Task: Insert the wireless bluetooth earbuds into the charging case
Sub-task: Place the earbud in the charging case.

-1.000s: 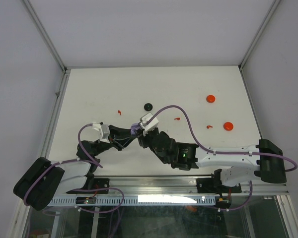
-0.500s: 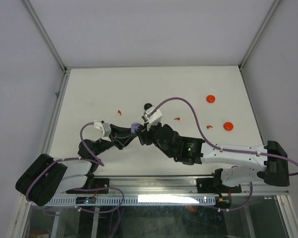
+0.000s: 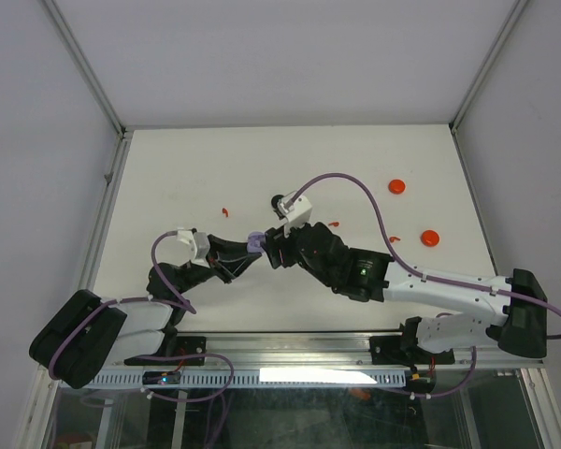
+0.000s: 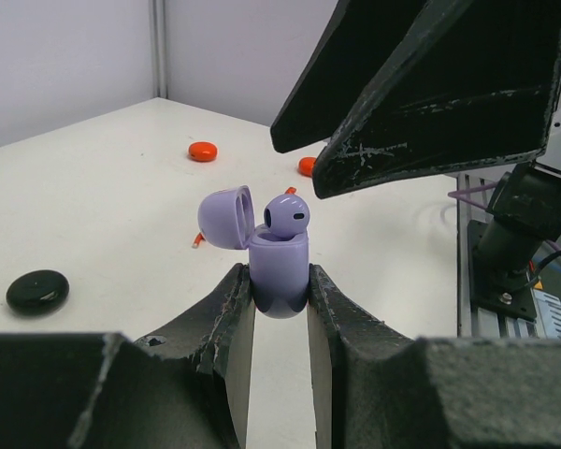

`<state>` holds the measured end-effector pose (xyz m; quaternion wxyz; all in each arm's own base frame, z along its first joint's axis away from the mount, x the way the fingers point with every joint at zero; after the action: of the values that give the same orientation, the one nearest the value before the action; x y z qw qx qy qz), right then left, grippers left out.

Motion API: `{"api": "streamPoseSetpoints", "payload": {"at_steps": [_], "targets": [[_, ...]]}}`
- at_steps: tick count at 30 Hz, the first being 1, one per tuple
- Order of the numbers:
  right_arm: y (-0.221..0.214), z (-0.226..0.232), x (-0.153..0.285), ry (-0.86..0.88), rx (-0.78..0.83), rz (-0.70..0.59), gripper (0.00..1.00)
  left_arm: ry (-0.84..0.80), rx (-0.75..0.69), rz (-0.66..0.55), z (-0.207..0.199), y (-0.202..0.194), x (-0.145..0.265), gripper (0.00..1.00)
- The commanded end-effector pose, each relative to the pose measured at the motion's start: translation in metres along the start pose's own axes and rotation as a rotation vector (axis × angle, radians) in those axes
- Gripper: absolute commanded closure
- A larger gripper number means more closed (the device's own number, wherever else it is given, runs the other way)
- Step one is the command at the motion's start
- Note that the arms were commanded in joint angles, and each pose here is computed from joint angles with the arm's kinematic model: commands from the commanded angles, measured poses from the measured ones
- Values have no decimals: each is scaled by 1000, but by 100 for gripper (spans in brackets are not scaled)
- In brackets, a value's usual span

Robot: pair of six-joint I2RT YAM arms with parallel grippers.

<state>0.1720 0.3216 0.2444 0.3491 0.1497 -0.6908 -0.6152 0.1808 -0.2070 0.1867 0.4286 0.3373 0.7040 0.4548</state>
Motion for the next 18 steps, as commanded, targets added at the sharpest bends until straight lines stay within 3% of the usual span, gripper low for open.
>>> {"api": "streamPoseSetpoints", "payload": {"at_steps": [1, 18], "targets": [[36, 9, 3, 49, -65, -72, 43, -84, -92, -78, -15, 17, 2, 95], [23, 10, -14, 6, -30, 9, 40, -100, -105, -75, -17, 17, 3, 95]]}}
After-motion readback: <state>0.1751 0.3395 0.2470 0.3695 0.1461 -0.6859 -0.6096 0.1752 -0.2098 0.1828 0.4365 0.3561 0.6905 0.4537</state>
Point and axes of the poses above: each gripper's point midway between its finger pads, its own x axis back along the fingers, its own z axis along the line the jaws close on, y = z × x, the point moved 3 cm from there along x, back along the fingers, and after that the axes turned 6 degrees about x, right-handed, at the moved point
